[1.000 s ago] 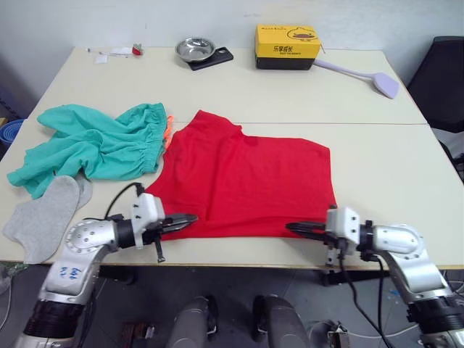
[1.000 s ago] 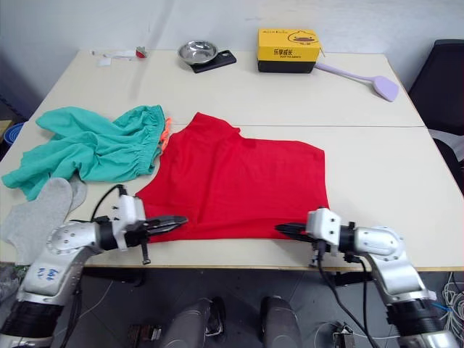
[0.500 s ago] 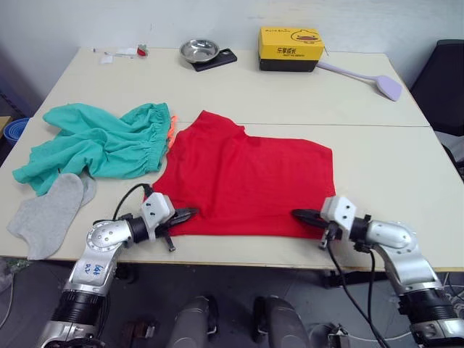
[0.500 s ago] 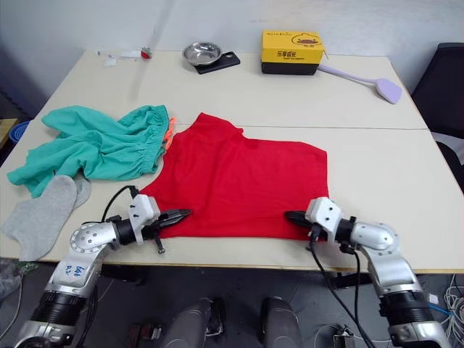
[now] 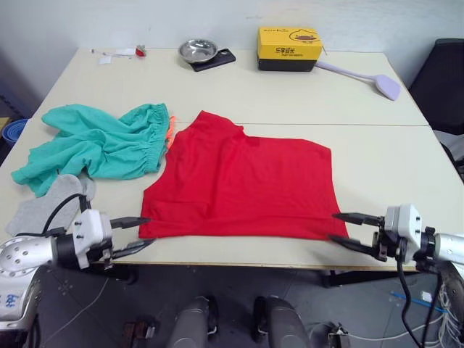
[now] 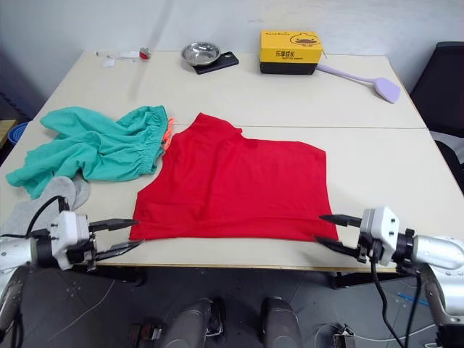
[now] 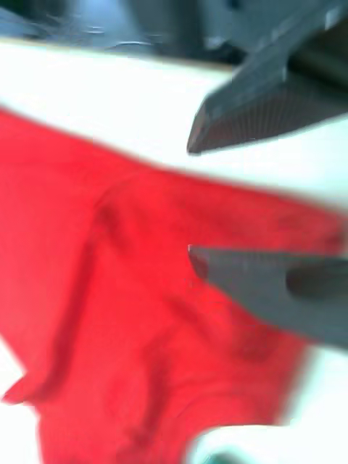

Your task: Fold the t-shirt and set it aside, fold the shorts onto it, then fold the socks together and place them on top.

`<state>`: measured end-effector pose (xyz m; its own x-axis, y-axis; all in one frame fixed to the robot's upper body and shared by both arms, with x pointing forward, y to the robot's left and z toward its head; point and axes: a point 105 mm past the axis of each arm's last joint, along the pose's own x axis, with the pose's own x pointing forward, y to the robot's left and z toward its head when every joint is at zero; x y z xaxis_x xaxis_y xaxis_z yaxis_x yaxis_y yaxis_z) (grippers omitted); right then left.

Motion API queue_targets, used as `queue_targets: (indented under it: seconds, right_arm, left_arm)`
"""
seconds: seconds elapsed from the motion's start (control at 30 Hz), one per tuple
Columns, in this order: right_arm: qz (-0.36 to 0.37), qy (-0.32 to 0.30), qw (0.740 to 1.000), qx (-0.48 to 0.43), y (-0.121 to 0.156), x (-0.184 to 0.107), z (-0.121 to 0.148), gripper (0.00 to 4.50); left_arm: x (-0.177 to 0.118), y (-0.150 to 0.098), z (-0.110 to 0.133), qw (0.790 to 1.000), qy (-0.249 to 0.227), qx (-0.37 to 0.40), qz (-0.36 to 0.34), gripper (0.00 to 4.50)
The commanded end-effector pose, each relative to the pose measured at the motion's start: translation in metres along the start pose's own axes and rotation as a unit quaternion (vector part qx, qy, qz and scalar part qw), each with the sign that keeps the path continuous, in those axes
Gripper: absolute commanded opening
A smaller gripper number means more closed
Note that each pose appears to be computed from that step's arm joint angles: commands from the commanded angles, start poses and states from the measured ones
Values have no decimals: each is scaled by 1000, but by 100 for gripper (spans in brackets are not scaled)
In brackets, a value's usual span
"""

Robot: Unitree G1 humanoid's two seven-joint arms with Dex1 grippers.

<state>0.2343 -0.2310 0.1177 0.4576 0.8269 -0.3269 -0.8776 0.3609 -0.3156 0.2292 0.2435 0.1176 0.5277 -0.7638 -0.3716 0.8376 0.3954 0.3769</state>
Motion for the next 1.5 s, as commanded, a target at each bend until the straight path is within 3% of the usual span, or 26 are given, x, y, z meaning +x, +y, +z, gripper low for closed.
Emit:
queue_targets:
  seconds: [0.03, 0.27, 0.37, 0.5, 0.7, 0.77, 0.97, 1.1, 1.47, 1.5]
  right_arm:
    - [5, 39, 999, -21, 0, 4, -14, 374]
    - [7, 87, 996, -33, -9, 13, -36, 374]
    - [21, 101, 994, -31, -10, 12, -44, 313]
    - [15, 113, 993, -39, -16, 10, -51, 188]
    - [24, 111, 993, -41, -14, 11, -52, 0]
    - [49, 112, 992, -23, -6, 10, -53, 0]
    - [121, 119, 985, 33, 26, -3, -46, 0]
    - [133, 130, 981, 61, 37, -9, -46, 0]
    - [106, 102, 982, 122, 44, -10, -39, 0]
    - [102, 93, 983, 123, 42, -10, -36, 20]
  left_arm:
    - [3, -5, -12, 998, 36, 44, -12, 320]
    - [23, 7, -19, 997, 52, 61, 11, 320]
    - [27, 8, -28, 995, 80, 64, -2, 320]
    - [31, 13, -34, 993, 96, 66, 0, 234]
    - [33, 2, -37, 995, 92, 32, -27, 45]
    - [30, -9, -34, 996, 80, 10, -49, 3]
    - [11, -39, -22, 991, 48, -29, -118, 3]
    - [5, -52, -22, 986, 66, -19, -149, 3]
    - [6, -51, -19, 989, 60, -39, -130, 3]
    - [4, -49, -17, 989, 58, -54, -126, 23]
